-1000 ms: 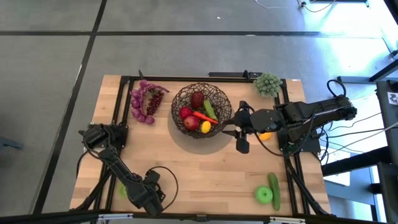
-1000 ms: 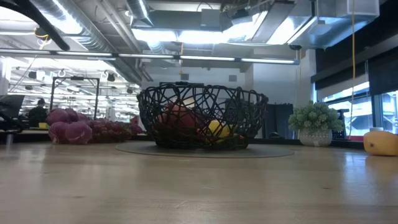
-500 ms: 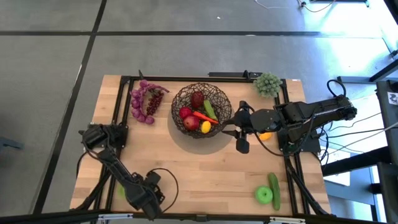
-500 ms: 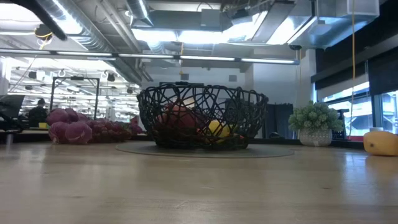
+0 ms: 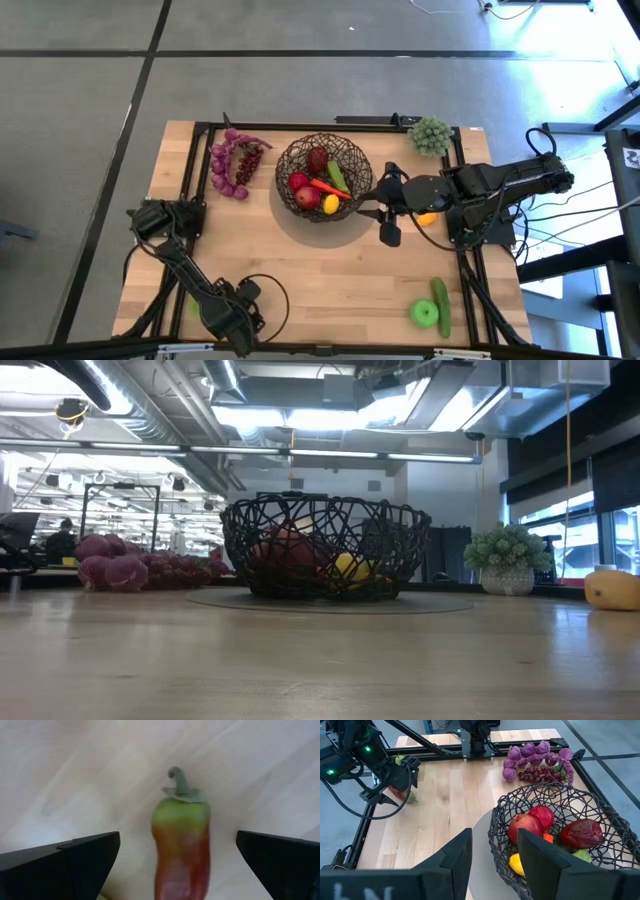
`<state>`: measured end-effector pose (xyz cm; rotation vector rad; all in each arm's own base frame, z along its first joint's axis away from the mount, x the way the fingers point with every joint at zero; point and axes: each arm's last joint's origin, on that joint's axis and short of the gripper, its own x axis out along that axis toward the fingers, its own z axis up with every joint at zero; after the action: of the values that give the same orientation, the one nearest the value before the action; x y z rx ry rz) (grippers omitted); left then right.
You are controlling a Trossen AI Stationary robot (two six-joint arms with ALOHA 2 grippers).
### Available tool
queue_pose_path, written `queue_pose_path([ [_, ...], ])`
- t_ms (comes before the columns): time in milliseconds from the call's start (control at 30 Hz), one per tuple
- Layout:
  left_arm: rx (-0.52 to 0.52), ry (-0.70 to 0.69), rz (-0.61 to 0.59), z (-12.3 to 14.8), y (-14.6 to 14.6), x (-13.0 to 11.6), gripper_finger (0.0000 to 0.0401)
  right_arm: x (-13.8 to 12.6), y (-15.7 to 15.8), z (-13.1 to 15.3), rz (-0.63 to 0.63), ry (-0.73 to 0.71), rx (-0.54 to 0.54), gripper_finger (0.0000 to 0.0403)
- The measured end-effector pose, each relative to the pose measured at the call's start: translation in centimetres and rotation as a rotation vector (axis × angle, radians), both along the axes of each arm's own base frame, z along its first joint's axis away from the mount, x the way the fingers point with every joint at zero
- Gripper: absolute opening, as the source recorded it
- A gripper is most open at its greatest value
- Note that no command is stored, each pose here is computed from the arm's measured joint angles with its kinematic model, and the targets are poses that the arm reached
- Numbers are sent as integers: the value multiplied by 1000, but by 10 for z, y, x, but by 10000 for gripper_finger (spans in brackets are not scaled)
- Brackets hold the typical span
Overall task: Build produce basket
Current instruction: Put the chili pepper into the wire basket
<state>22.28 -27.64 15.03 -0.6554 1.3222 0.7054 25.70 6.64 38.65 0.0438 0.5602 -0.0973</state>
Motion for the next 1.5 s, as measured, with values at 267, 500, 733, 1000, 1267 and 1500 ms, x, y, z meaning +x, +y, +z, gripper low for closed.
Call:
queue_pose_path([
  [267,-2,-1,-9,0,-2,-3,393,0,0,0,1,0,0,155],
  [500,-2,-1,-10,0,-2,-3,393,0,0,0,1,0,0,155],
  [733,-13,-6,-23,0,-4,-2,393,0,0,0,1,0,0,155],
  [1000,-37,26,-83,0,-7,-6,393,0,0,0,1,0,0,155],
  [1267,-48,29,-86,0,-10,-9,393,0,0,0,1,0,0,155],
  [1500,-56,13,-107,0,-12,-8,393,0,0,0,1,0,0,155],
])
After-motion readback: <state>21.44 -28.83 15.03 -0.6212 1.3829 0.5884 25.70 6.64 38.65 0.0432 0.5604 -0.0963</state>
